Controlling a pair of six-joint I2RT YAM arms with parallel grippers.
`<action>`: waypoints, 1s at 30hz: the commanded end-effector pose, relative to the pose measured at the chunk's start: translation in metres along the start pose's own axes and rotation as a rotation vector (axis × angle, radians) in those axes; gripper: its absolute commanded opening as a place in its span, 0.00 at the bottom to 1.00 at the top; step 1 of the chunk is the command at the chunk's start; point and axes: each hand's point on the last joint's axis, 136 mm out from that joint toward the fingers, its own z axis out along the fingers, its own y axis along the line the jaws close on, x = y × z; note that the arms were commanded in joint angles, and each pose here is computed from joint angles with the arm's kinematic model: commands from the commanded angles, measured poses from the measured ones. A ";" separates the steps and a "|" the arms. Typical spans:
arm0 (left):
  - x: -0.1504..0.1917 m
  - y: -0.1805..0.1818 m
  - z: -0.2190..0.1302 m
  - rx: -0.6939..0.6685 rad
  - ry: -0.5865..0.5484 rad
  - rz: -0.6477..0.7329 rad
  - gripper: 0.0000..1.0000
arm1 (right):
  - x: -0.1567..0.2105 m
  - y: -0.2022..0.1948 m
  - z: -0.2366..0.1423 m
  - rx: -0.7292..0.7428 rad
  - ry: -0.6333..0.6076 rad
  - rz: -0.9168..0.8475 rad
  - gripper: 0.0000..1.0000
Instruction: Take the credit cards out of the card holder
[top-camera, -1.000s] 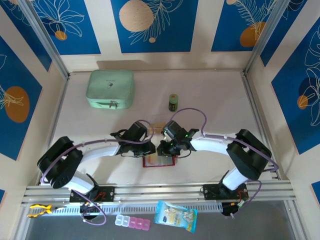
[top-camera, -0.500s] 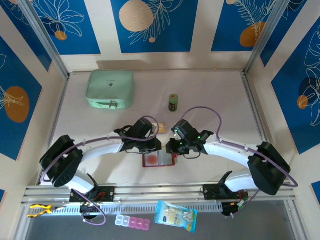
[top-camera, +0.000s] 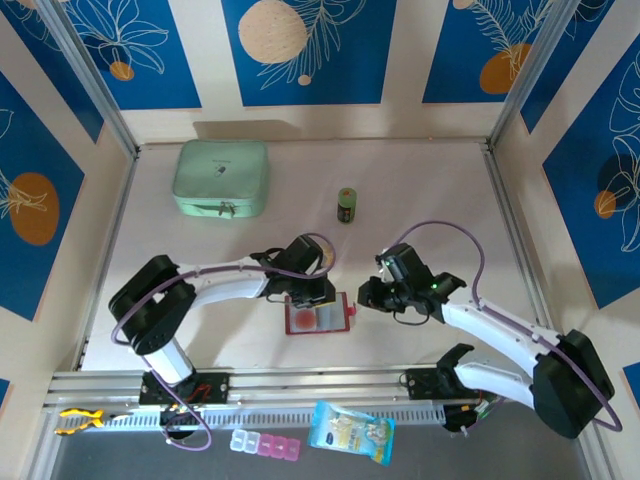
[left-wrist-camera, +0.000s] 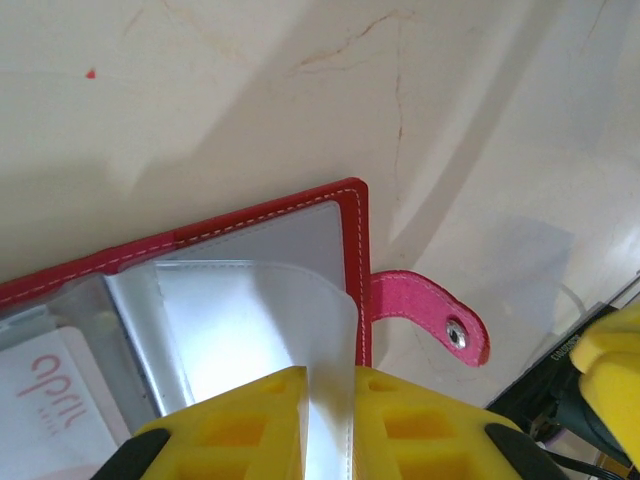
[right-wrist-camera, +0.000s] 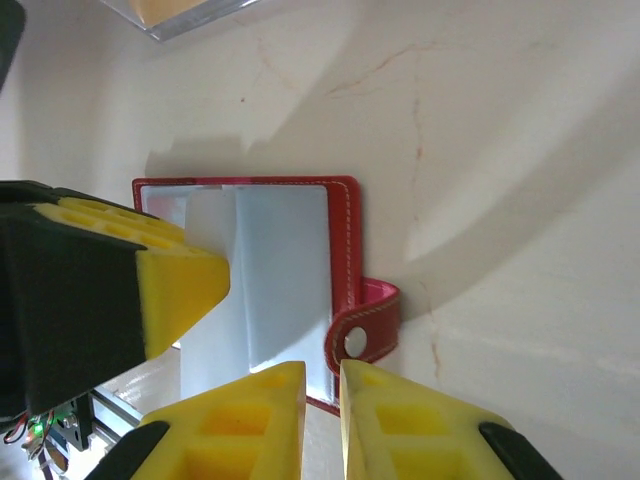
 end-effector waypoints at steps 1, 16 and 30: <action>0.004 -0.008 0.009 0.008 0.041 0.032 0.17 | 0.011 -0.009 -0.006 -0.001 0.027 0.013 0.18; -0.003 -0.028 0.035 0.021 0.100 0.066 0.23 | 0.020 -0.026 -0.022 -0.030 0.012 0.072 0.20; -0.019 -0.051 0.012 0.031 0.027 0.137 0.23 | 0.020 -0.018 -0.026 -0.084 0.018 0.087 0.21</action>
